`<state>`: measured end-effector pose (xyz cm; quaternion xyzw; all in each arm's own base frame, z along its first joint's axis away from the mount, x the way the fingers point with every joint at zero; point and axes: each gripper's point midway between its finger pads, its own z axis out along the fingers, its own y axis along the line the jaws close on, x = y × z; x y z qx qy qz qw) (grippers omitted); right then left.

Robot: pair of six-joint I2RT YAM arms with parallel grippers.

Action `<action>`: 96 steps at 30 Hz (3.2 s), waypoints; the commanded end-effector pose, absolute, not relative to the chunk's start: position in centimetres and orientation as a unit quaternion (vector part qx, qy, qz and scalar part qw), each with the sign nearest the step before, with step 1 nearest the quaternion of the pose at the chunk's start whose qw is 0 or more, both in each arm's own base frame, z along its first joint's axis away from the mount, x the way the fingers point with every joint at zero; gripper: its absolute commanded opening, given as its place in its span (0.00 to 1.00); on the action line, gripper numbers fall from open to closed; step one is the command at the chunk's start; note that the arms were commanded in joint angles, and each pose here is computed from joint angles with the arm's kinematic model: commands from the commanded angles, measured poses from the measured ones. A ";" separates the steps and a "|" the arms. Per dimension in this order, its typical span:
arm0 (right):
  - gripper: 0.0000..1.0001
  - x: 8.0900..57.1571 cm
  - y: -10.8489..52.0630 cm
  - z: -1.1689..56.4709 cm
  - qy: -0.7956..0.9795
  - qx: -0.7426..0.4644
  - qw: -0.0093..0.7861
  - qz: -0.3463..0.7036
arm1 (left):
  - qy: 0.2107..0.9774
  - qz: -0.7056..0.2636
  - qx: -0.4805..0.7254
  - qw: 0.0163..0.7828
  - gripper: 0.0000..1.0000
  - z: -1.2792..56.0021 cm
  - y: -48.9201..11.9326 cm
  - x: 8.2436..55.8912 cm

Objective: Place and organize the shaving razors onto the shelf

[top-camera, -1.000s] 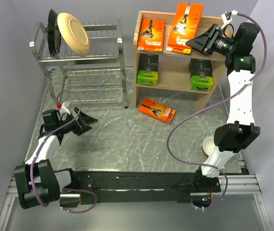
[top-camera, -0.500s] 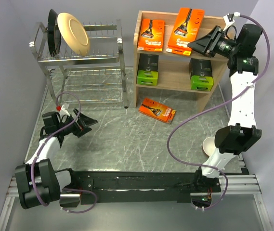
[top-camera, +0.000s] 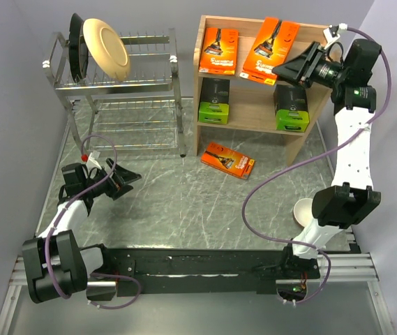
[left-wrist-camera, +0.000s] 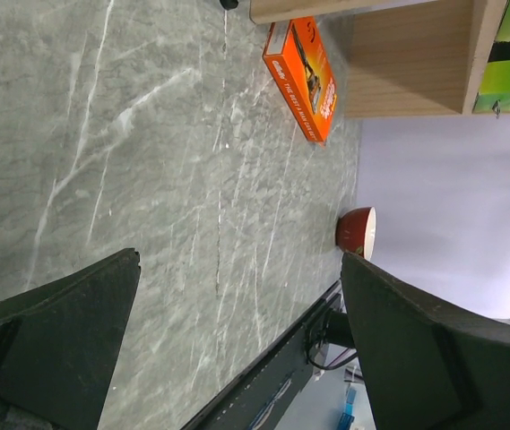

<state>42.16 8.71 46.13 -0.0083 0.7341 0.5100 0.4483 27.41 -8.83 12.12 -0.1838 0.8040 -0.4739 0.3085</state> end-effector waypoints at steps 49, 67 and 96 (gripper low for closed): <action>0.81 53.0 6.0 46.1 0.743 0.047 0.611 0.268 | 0.808 -0.440 -0.208 0.333 0.99 11.3 -7.0 27.9; 0.76 54.6 7.5 45.7 0.740 0.024 0.619 0.260 | 0.808 -0.439 -0.215 0.329 0.99 10.9 -6.7 28.2; 0.78 24.4 10.1 40.9 0.682 -0.193 0.672 0.216 | 0.845 -0.401 -0.161 0.316 0.99 12.3 -13.1 31.4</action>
